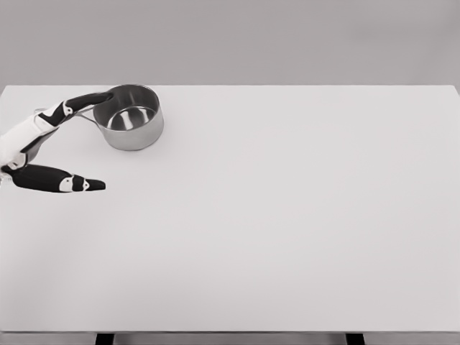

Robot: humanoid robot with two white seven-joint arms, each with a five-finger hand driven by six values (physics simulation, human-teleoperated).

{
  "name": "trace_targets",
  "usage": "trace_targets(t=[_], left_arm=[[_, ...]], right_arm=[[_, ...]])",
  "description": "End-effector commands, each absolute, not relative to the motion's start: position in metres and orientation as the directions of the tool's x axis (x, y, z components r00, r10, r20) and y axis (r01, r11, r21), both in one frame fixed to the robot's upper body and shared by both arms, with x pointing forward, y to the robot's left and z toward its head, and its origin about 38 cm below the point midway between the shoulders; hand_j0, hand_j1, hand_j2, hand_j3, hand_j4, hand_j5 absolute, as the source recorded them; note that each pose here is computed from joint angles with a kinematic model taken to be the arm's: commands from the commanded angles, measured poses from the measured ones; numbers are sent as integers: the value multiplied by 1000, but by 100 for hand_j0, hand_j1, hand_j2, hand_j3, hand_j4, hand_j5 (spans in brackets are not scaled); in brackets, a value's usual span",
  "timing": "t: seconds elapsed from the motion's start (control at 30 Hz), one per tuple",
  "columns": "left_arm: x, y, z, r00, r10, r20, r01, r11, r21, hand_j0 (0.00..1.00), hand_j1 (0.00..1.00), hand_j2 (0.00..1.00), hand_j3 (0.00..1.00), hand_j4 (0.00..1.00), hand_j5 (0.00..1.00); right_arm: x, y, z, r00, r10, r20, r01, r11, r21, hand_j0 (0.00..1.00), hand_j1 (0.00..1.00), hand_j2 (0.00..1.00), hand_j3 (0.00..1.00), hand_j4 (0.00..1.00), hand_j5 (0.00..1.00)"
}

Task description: Rotate pot handle

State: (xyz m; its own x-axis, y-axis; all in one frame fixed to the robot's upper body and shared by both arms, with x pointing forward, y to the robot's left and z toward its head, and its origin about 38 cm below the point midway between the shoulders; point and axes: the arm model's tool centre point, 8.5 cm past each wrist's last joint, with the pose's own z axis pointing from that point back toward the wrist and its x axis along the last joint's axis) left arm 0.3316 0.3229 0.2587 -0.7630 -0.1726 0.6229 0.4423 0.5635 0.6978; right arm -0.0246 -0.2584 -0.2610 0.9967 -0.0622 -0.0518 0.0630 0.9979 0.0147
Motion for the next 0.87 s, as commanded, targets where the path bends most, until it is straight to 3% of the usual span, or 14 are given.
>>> trace_targets(t=[0.0,0.83], left_arm=[[328,300,243,-747,-115,654,510,533,675,100,100,100,100,100,100],[327,301,241,-745,-134,654,510,517,687,100,100,100,100,100,100]], right_arm=[[-25,-258,-261,997,-61,-51,62,998,14,100,100,100,100,100,100],[-25,-258,-261,997,-61,-54,62,998,15,100,100,100,100,100,100]])
